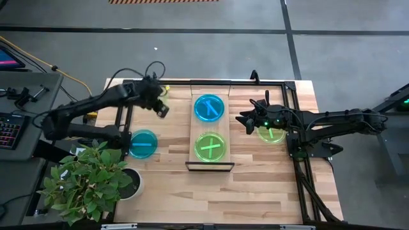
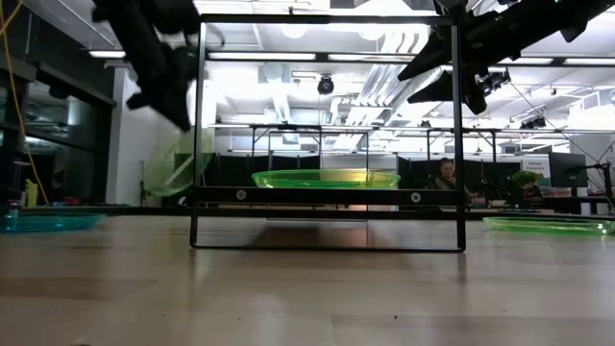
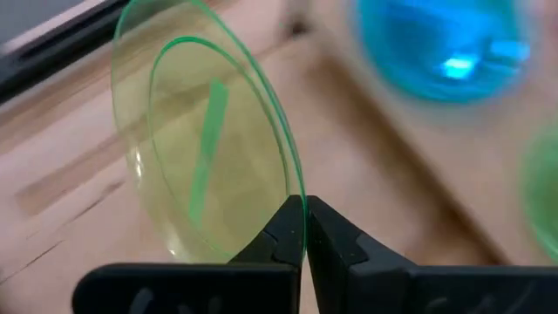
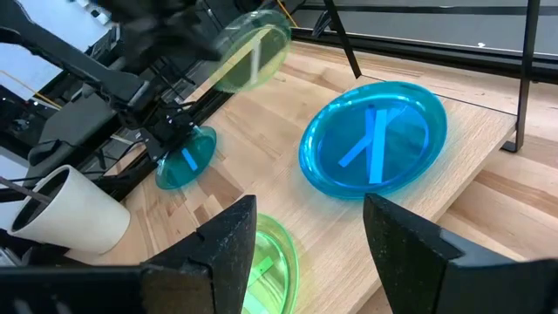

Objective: Place and stack plates onto a shelf
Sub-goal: Stack the green plate on top of the green plate on the shelf

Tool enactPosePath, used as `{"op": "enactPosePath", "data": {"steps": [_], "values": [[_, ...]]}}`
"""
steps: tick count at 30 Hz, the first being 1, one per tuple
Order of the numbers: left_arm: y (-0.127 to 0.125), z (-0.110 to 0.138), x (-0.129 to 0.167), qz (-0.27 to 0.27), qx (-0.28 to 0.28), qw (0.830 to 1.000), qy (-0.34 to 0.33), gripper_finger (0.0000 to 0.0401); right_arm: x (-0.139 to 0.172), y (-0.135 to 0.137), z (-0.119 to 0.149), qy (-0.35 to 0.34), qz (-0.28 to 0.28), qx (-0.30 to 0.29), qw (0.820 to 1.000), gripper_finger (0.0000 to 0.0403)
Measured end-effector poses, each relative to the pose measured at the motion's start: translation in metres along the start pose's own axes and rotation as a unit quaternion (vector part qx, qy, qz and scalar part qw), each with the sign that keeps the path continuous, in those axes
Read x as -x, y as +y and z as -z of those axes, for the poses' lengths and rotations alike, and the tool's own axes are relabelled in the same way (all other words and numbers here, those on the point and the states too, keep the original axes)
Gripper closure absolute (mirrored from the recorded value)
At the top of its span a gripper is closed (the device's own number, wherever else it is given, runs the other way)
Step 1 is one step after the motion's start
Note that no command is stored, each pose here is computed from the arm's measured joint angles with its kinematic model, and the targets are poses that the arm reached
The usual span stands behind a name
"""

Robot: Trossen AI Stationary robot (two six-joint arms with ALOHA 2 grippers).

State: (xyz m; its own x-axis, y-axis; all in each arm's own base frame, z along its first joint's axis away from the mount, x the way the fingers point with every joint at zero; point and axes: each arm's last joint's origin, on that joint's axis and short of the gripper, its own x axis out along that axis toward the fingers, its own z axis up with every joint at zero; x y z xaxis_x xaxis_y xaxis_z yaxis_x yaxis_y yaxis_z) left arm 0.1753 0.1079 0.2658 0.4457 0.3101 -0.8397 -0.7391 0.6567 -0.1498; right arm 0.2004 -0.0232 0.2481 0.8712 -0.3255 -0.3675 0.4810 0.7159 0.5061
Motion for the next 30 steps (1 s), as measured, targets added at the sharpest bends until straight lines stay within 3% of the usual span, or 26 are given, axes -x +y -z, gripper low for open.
{"op": "enactPosePath", "data": {"steps": [3, 6, 11, 14, 20, 26, 30], "values": [[-0.027, 0.014, 0.018, 0.060, -0.088, 0.994, -0.016, 0.0401, 0.000, 0.000, 0.000, 0.000, 0.000, 0.000, 1.000, 0.0206], [-0.057, 0.030, 0.029, 0.140, -0.188, 0.972, -0.020, 0.0401, 0.000, 0.000, 0.000, 0.000, 0.000, 0.000, 1.000, 0.0206], [-0.109, 0.058, 0.037, 0.210, -0.407, 0.886, -0.070, 0.0401, 0.000, 0.000, 0.000, 0.000, 0.000, 0.000, 1.000, 0.0206], [-0.132, 0.069, 0.029, 0.189, -0.511, 0.832, -0.103, 0.0401, 0.000, 0.000, 0.000, 0.001, 0.001, 0.000, 1.000, 0.0206], [-0.154, 0.078, -0.002, 0.078, -0.669, 0.730, -0.115, 0.0401, -0.001, -0.001, 0.001, 0.006, 0.005, 0.000, 1.000, 0.0206], [-0.162, 0.082, -0.022, 0.051, -0.765, 0.634, -0.100, 0.0401, -0.001, -0.001, 0.002, 0.009, 0.007, 0.003, 1.000, 0.0206], [-0.166, 0.082, -0.024, 0.050, -0.795, 0.594, -0.112, 0.0401, -0.001, -0.001, 0.002, 0.009, 0.007, 0.003, 1.000, 0.0206]]}}
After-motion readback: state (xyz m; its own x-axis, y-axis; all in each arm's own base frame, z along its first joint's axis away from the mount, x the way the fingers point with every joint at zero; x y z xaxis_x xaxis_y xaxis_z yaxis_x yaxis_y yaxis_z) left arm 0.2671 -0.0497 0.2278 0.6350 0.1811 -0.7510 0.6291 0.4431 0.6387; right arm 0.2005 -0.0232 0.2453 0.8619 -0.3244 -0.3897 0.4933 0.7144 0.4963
